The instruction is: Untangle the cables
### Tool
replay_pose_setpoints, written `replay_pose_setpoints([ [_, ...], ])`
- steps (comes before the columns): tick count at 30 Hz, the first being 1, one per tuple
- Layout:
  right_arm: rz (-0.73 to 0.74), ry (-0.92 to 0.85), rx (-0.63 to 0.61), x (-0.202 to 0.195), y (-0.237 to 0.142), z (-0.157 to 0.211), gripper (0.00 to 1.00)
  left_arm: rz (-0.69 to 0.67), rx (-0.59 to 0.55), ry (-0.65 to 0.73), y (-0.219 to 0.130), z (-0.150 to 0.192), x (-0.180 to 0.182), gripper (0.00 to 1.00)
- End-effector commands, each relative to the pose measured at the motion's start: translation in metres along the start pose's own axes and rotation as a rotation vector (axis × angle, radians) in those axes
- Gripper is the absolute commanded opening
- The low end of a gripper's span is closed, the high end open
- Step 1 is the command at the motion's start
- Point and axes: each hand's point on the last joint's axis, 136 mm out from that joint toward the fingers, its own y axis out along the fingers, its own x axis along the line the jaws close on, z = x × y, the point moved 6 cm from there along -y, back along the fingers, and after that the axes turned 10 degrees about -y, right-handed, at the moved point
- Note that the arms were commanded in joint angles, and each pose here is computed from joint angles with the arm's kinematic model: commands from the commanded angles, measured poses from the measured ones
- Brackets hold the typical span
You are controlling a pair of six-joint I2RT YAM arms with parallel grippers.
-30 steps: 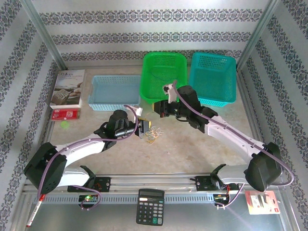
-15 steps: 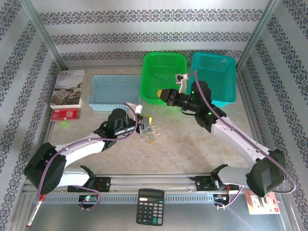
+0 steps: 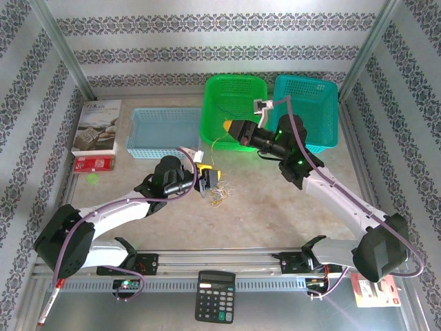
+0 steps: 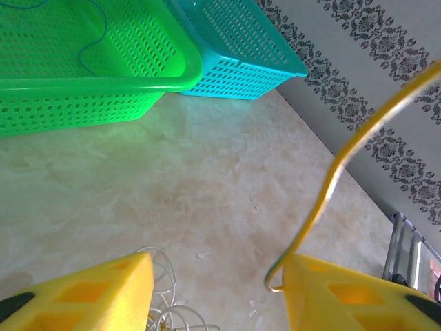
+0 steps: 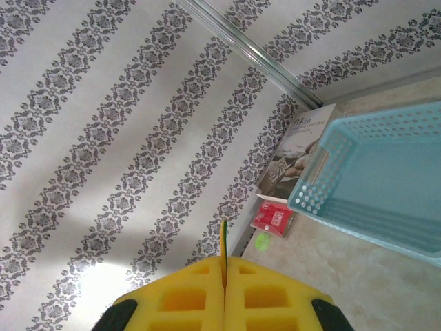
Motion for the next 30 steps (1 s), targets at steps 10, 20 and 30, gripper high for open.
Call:
replay_pose_setpoints([
  [10, 0.166, -0.061, -0.213, -0.032, -0.043, -0.068, 0.00, 0.000, -0.010, 0.009, -0.011, 0.000, -0.006, 0.69],
  [20, 0.546, -0.026, -0.479, -0.121, -0.113, -0.136, 0.00, -0.012, -0.055, 0.005, -0.019, -0.007, -0.010, 0.88],
  [30, 0.818, 0.001, -0.513, -0.212, -0.134, -0.172, 0.00, -0.006, -0.080, -0.002, -0.020, -0.017, -0.016, 1.00],
])
